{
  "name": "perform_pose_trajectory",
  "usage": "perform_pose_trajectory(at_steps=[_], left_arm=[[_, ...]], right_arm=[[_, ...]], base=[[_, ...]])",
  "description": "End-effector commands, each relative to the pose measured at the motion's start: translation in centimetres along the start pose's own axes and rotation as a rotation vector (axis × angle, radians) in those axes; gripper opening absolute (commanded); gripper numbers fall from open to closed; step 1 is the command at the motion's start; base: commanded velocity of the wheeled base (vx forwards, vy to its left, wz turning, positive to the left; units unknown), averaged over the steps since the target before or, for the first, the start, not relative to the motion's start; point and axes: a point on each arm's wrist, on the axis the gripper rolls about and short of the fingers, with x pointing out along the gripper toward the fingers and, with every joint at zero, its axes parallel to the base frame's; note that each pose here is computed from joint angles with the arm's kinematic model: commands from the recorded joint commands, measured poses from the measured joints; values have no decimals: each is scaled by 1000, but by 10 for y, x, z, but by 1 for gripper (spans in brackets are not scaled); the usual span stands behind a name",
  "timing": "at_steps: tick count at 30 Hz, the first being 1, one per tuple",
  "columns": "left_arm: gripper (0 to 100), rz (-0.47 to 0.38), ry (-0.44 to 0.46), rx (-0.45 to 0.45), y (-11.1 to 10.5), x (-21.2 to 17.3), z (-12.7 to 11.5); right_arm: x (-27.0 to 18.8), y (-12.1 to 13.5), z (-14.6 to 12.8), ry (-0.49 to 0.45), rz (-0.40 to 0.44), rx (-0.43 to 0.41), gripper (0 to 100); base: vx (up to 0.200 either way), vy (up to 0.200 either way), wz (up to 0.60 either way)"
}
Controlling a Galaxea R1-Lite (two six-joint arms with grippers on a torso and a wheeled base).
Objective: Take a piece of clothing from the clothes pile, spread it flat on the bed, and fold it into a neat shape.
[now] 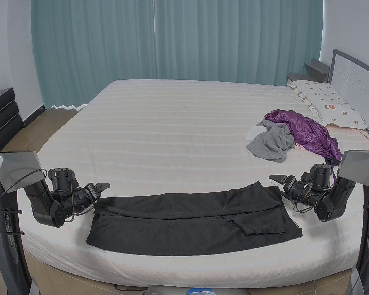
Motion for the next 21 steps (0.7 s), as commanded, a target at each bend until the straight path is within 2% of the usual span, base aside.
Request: perform_pose_trajectory(at_steps=[1,8,12,18,19,21], left_arm=[[100,-29,-7,-40,-2,8,7],[100,-21,-30,-70,-5,-21,15],[100,-20,-18,-69,-9,-31,11],[100,-18,-18,-71,-11,-36,9],[100,-22,-19,-82,-15,-46,9],[100,-29,-21,-80,-19,-54,8]], right_arm=[[3,-13,3,8,-11,46,100],[-7,-2,6,-8,-7,91,100],[-26,8,5,-9,-11,119,100],[-34,15,3,-21,-28,117,100],[-43,24,5,-64,-46,107,100],[-52,31,2,-70,-51,103,100]], base=[[0,0,0],[0,0,0],[0,0,0],[0,0,0],[0,0,0],[0,0,0]])
